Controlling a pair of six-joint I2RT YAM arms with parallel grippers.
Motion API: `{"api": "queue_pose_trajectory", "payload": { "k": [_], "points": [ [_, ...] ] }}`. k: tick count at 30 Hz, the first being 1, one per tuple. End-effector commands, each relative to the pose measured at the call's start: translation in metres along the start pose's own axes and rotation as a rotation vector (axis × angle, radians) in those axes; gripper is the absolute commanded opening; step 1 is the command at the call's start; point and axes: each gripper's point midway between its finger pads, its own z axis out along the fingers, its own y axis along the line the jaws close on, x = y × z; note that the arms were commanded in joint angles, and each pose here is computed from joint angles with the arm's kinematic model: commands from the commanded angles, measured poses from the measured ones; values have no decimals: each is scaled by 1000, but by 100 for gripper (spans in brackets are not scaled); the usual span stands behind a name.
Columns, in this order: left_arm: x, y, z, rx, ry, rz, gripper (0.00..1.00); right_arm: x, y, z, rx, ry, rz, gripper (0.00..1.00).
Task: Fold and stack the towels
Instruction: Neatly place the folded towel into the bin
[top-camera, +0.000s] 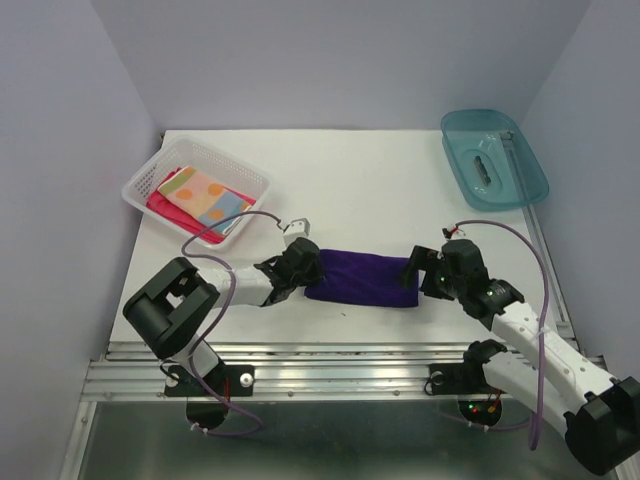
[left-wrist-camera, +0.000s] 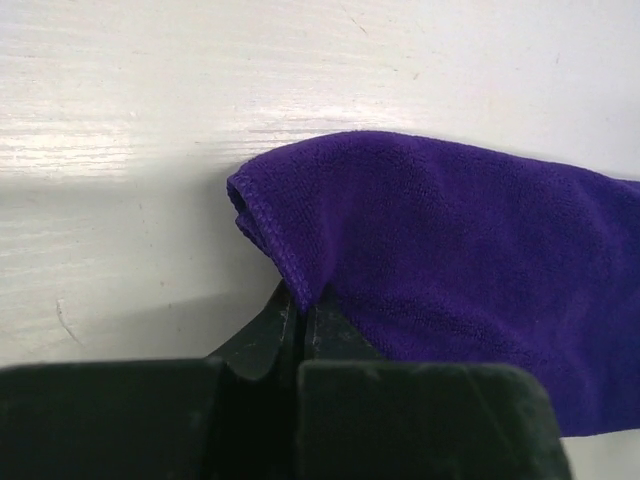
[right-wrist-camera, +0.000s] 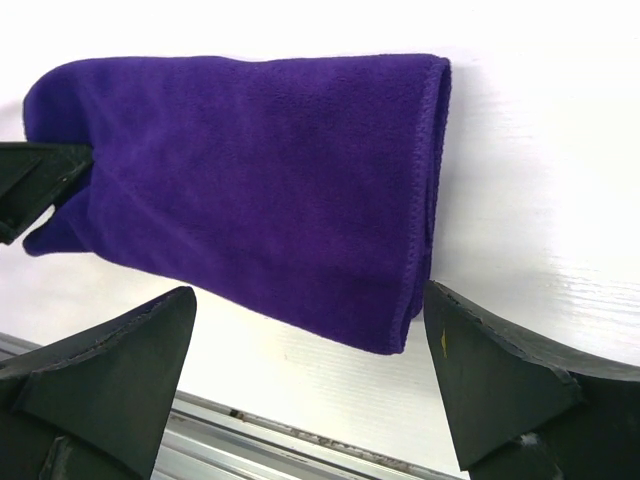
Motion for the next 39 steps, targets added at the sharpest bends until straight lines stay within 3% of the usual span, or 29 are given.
{"api": "queue_pose_trajectory", "payload": {
  "k": [1, 5, 12, 16, 20, 24, 31, 39],
  "points": [
    [36, 47, -4, -205, 105, 75, 0, -21, 5, -7, 18, -68, 1, 100],
    [7, 40, -12, -237, 14, 123, 0, -23, 5, -6, 17, -72, -27, 100],
    [-92, 6, -38, -247, -267, 388, 0, -32, 10, -8, 2, -99, -53, 100],
    [-115, -3, -45, -259, -303, 537, 0, -36, 12, -11, -4, -116, -66, 100],
    [-140, 3, -62, -355, -358, 586, 0, -35, 15, -9, -28, -112, -80, 100],
    [-159, 7, -86, -398, -383, 774, 0, -34, 17, -4, -36, -95, -101, 100],
    [-214, 13, -154, -450, -509, 768, 0, -33, 14, 2, -14, -81, -111, 100],
    [-246, 33, -187, -481, -490, 822, 0, -32, 18, 0, -41, -89, -104, 100]
  ]
}}
